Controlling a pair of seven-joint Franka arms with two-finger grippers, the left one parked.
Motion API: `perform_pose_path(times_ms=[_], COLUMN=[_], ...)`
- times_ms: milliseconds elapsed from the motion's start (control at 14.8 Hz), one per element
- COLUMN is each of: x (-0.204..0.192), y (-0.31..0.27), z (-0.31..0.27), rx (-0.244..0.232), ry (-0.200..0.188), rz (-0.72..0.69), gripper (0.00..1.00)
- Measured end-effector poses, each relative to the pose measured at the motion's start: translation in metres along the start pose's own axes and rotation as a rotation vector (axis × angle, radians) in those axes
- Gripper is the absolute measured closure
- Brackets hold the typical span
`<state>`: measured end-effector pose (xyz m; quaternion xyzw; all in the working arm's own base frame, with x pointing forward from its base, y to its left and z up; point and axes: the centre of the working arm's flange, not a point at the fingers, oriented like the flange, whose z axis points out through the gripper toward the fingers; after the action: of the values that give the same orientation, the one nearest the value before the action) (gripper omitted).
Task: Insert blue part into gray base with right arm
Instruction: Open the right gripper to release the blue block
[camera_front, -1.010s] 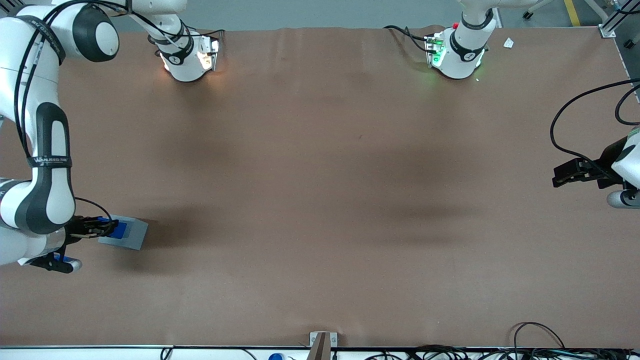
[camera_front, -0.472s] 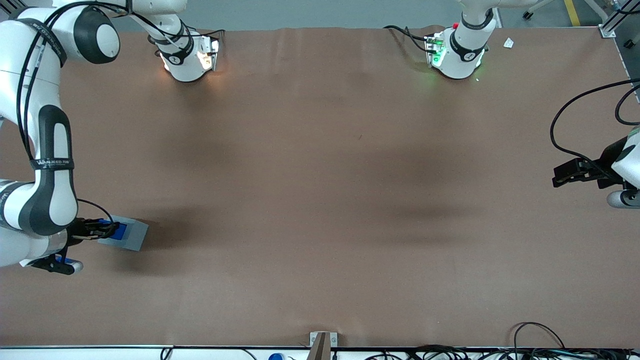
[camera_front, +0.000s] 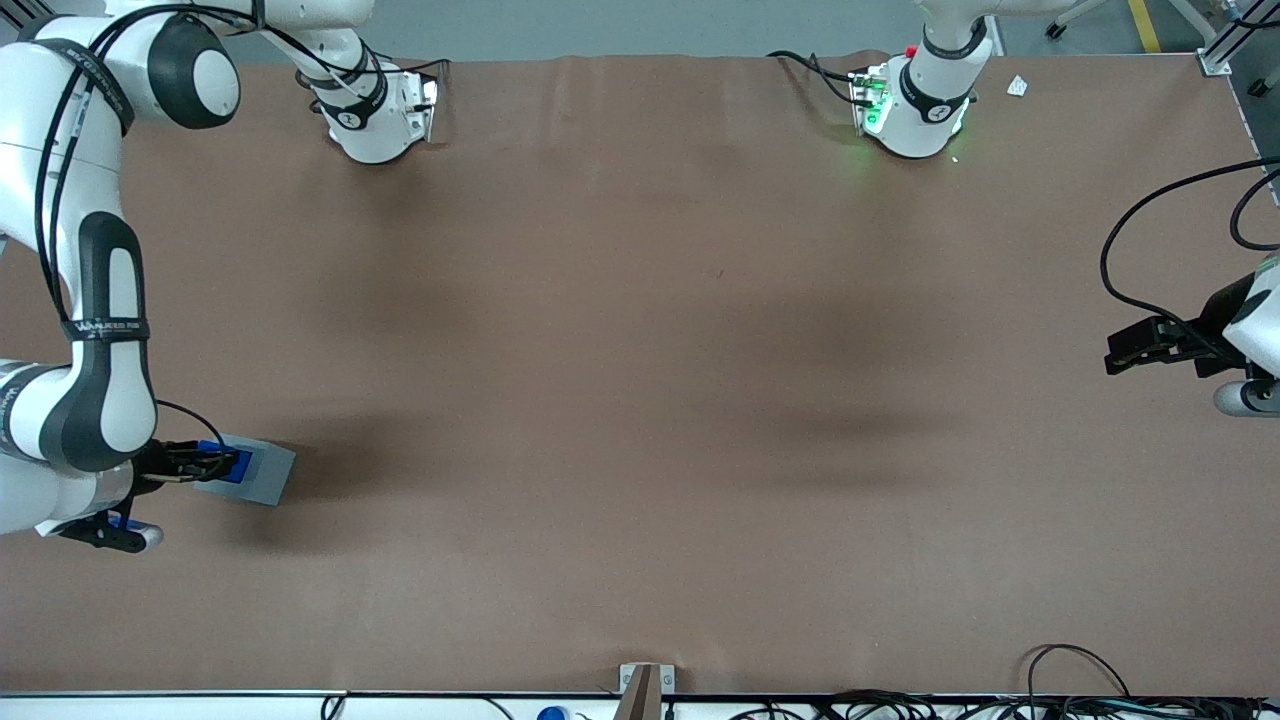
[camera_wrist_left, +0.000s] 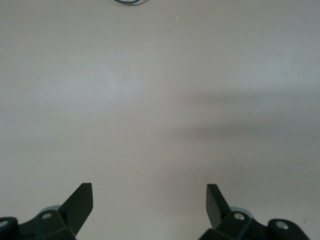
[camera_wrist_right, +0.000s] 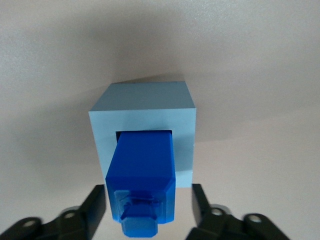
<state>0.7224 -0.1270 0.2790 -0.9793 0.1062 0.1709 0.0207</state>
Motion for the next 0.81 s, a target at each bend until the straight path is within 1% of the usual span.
perform_pose_path(times_ms=[67,135,606,674,808], x=[0.0,0.001,-0.002,-0.003,-0.008], y=[0.0,0.0,-0.016,-0.019,-0.024], z=[0.0,-0.001,-0.02,-0.026,-0.045], rx=[0.0,0.0,0.001,0.0,0.001], ry=[0.003,0.006,0.041,0.051,0.084], rz=[0.0,-0.001,-0.025,-0.029,-0.035], gripper=[0.07,0.0,0.0,0.0,0.0])
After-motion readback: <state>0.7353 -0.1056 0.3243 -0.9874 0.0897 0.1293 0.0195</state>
